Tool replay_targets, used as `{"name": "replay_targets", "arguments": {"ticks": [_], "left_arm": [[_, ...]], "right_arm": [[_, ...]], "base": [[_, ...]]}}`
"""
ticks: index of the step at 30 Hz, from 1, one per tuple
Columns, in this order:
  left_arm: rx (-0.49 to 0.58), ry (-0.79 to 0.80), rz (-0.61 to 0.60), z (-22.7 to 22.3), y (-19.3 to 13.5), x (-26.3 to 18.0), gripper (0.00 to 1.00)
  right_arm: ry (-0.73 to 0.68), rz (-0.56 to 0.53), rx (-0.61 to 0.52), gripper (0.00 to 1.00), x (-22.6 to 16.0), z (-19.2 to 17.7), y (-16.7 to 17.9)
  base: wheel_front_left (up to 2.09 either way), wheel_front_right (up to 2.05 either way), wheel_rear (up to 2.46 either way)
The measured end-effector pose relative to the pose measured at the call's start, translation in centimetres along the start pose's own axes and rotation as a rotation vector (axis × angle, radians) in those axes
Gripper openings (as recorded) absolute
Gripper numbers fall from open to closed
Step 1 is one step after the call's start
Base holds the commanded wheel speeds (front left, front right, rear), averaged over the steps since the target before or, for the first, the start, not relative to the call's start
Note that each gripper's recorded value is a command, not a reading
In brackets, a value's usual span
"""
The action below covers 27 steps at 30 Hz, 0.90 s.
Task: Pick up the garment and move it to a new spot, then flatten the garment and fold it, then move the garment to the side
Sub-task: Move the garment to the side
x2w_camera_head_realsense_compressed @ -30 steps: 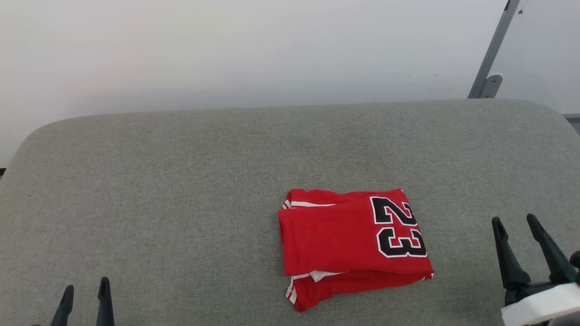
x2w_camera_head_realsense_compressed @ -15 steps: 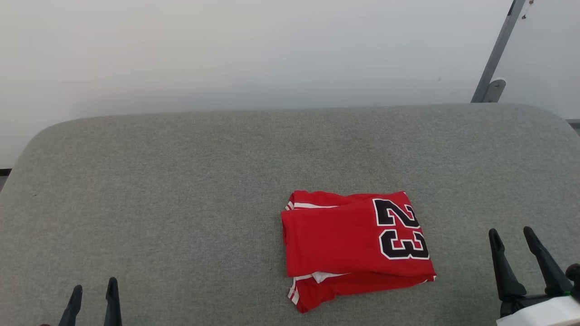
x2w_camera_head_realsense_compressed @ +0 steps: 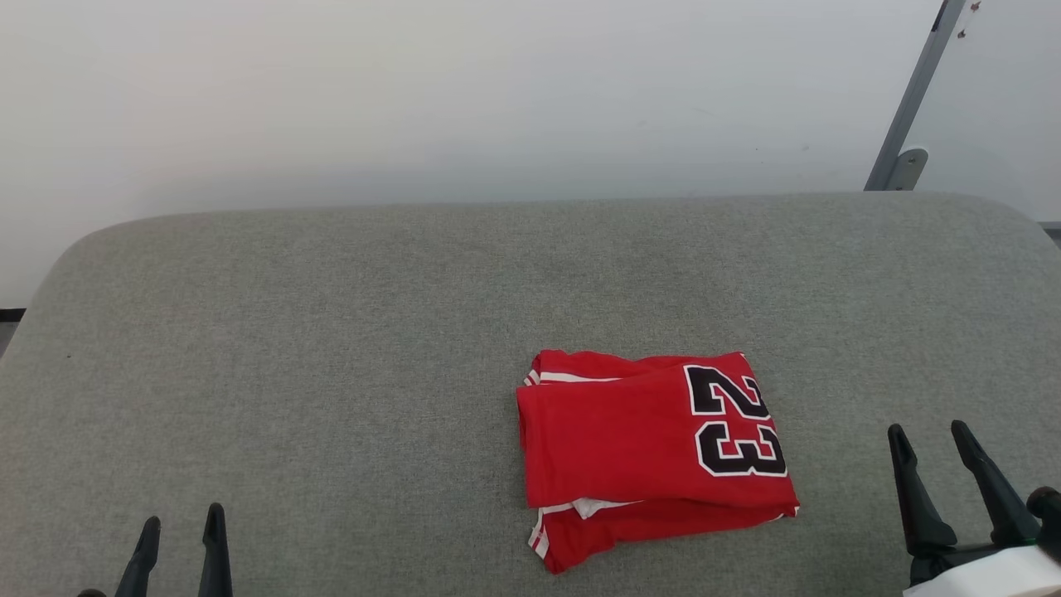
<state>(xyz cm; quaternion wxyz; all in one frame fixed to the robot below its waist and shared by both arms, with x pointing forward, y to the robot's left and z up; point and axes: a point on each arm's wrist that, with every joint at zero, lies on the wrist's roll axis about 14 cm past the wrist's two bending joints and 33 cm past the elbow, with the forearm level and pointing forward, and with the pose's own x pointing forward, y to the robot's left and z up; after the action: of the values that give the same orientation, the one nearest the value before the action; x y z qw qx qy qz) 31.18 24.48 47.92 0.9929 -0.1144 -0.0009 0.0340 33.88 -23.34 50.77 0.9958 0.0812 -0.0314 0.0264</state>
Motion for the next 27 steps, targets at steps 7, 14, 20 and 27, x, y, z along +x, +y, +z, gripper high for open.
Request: {"name": "replay_targets", "arguments": {"ticks": [7,14,20,27], "left_arm": [[-0.005,-0.010,0.001,0.3,-0.1,0.0,1.00],[-0.021,-0.006,0.009,0.0,-0.1,-0.2,1.00],[-0.030,0.004,0.024,-0.3,0.1,-0.6,1.00],[-0.038,0.025,0.037,-0.9,0.3,-0.5,1.00]], "right_arm": [[0.029,0.020,-0.002,1.00,0.1,-0.9,0.5],[0.144,0.106,-0.011,1.00,2.1,-3.0,1.6],[0.358,0.190,-0.029,1.00,4.7,-5.1,2.5],[0.596,0.240,-0.043,1.00,6.8,-7.1,3.1]], "base": [[0.00,0.00,0.00],[0.00,0.00,0.00],[0.00,0.00,0.00],[0.00,0.00,0.00]]}}
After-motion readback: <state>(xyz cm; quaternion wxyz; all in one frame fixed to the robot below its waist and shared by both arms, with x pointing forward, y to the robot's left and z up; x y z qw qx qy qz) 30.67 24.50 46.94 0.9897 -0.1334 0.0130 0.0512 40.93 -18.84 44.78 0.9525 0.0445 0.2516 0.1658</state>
